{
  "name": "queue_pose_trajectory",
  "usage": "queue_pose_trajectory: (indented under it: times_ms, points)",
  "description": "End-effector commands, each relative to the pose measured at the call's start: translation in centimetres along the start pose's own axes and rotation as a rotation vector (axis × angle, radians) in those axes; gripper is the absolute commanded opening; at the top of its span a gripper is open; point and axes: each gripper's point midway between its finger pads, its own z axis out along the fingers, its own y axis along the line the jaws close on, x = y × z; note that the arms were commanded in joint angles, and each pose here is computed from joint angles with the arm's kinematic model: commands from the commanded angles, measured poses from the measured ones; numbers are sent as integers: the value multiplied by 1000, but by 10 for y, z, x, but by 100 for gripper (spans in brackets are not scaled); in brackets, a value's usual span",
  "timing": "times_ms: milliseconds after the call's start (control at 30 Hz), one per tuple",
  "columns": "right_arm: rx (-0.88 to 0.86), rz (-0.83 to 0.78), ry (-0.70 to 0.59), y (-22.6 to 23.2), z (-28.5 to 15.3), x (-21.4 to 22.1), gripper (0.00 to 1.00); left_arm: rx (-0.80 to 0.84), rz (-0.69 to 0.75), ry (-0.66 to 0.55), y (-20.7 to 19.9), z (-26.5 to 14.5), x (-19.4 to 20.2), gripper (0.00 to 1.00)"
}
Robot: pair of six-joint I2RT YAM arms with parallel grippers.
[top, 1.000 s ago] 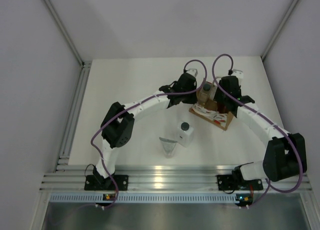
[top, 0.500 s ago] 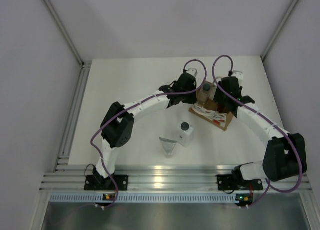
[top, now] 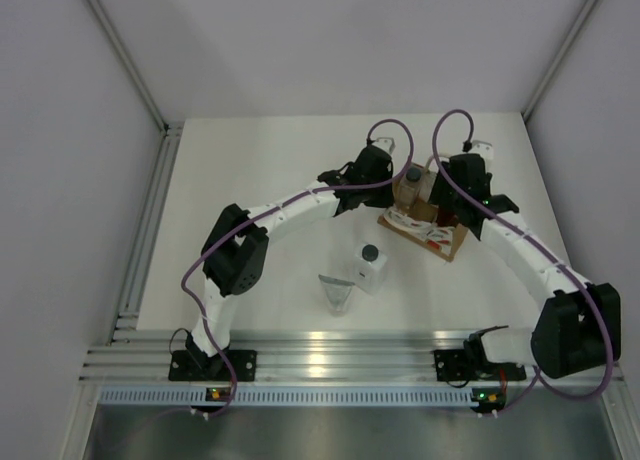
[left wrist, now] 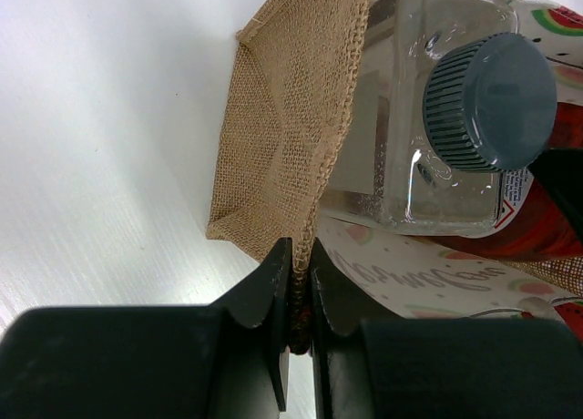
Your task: Take the personal care products out of the canvas bag
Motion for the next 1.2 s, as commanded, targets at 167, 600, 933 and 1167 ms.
queue_pose_trajectory:
  times_ms: [167,600,933,1167]
  points:
    - [14,26,-47,-8,-11,-21,65,35,-2,-48,-11,-18,-20,0]
    - [57,12,42,-12,1,15,64,33,-5,-47,-10,-17,-20,0]
    - [90,13,63,-13,9,23,62,27,-5,-48,-8,-17,-19,0]
    - [108,0,93,-11,17,34,62,27,-6,-46,-8,-17,-18,0]
